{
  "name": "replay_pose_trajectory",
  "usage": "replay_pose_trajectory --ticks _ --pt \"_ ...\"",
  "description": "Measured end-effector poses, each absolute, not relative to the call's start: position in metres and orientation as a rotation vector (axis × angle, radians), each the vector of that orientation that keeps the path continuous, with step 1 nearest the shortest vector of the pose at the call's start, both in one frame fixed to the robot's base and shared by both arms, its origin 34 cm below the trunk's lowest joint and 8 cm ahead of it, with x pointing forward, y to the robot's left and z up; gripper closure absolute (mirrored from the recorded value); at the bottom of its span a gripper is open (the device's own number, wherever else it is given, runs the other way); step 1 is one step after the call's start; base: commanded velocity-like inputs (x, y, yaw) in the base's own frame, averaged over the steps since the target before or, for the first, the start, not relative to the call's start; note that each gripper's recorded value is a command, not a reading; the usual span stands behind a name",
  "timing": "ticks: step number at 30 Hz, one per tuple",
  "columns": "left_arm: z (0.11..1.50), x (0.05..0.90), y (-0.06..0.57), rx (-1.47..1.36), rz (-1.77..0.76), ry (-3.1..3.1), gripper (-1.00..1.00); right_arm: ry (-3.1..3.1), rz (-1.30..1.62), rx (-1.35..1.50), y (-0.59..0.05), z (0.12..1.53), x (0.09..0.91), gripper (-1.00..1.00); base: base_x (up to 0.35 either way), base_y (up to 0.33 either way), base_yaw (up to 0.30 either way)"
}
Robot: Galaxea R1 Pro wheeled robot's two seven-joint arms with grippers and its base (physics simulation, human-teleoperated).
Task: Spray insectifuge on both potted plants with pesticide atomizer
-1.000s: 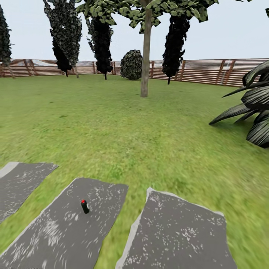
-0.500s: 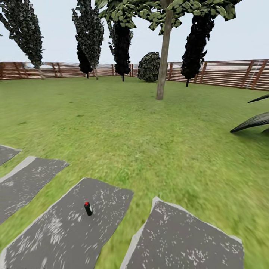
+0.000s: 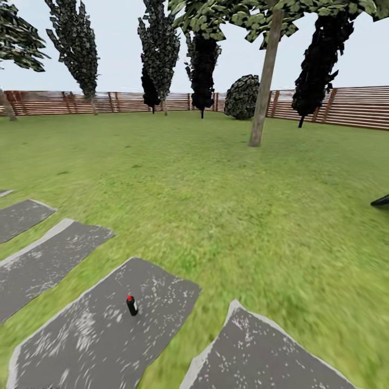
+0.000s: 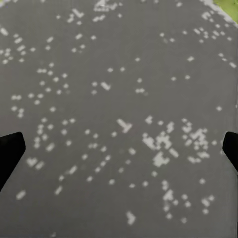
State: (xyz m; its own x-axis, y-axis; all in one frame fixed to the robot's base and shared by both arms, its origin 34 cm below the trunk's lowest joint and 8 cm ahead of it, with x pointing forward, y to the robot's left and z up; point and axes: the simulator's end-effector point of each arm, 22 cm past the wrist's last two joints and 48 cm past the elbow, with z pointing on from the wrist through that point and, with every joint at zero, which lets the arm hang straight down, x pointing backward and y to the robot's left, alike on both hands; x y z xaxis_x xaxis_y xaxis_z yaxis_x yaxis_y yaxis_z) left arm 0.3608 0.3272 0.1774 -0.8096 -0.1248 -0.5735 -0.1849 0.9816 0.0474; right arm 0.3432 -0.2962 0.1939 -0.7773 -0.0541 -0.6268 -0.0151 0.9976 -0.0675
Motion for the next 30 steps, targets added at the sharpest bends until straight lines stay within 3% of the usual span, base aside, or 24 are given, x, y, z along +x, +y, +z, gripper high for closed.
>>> replay_pose_trajectory --ticks 7,25,30 --pt "0.1776 0.3607 0.3297 -0.227 0.139 2.523 -1.00 2.461 -0.077 -0.048 -0.2962 0.1939 0.3432 -1.00 0.190 -0.179 0.206" --pt "0.1782 0.3608 0.3332 -0.242 0.144 2.520 -1.00 2.460 -0.078 -0.046 -0.2970 0.1941 0.3432 -1.00 0.283 -0.170 0.009" --pt "0.1779 0.3604 0.3333 -0.245 0.144 2.520 -1.00 2.460 -0.082 -0.043 -0.2985 0.1941 0.3434 -1.00 0.264 -0.155 0.164"
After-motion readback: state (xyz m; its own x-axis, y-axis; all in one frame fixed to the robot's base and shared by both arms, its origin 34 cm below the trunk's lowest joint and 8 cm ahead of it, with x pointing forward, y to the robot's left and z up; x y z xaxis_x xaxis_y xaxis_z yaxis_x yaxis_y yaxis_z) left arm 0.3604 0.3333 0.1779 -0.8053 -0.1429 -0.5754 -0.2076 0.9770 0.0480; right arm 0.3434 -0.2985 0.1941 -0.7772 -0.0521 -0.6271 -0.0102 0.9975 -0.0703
